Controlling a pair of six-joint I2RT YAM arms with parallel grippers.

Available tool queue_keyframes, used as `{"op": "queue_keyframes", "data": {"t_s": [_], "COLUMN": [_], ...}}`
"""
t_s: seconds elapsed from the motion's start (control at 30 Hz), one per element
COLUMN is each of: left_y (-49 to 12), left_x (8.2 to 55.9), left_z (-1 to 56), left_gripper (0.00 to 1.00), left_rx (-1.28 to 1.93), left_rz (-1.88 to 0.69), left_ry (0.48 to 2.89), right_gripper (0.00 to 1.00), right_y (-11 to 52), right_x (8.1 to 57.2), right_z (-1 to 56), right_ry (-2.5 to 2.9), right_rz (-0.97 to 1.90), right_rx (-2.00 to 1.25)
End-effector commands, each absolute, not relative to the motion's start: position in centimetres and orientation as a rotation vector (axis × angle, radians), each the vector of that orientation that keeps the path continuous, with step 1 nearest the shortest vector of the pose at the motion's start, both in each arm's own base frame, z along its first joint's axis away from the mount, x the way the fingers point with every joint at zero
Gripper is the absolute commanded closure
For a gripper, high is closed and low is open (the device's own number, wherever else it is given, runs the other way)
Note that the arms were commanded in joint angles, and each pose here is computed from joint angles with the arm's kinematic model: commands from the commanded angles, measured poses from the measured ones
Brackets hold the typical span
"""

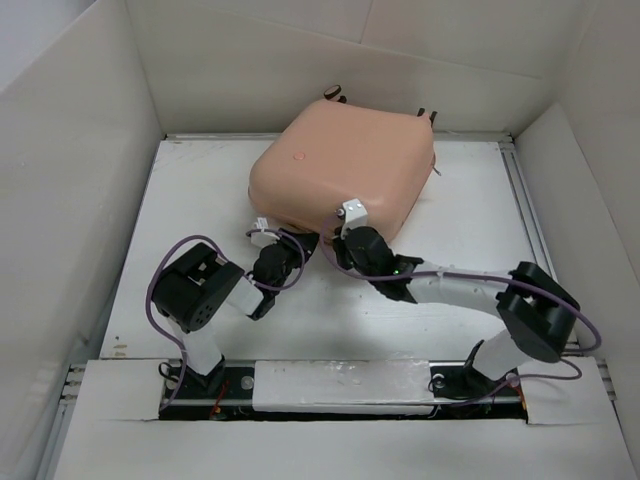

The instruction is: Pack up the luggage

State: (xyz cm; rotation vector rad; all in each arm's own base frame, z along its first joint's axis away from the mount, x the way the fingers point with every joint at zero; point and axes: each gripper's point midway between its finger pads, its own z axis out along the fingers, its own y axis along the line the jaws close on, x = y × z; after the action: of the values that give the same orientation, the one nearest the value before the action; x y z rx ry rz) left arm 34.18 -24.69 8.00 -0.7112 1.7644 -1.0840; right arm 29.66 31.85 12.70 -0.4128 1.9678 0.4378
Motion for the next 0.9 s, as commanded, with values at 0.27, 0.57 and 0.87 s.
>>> {"op": "queue_keyframes", "data": {"t_s": [0.27,0.57,0.87], "left_y": [-26.9,-23.7,-15.4], "left_x": [30.8,29.9,28.7], "left_z": [12.4,14.0,17.8], "left_gripper": [1.0,0.73,0.23], "left_rx": [-0.474,-0.447,-0.539], "left_rz": [-1.341,-1.268,-0.873], "left_ry": [1.644,1.626,1.637], "right_gripper": [1.0,0.53,0.43], "right_y": [44.9,41.6,25.7], "right_x": [29.8,26.6,27.0], "right_z": [21.9,21.7,28.5], "right_ry": [1.833,1.861,1.766], "right_rz": [0.955,0.88,0.61], "right_rx": [-0.447,-0.457,-0.201]}}
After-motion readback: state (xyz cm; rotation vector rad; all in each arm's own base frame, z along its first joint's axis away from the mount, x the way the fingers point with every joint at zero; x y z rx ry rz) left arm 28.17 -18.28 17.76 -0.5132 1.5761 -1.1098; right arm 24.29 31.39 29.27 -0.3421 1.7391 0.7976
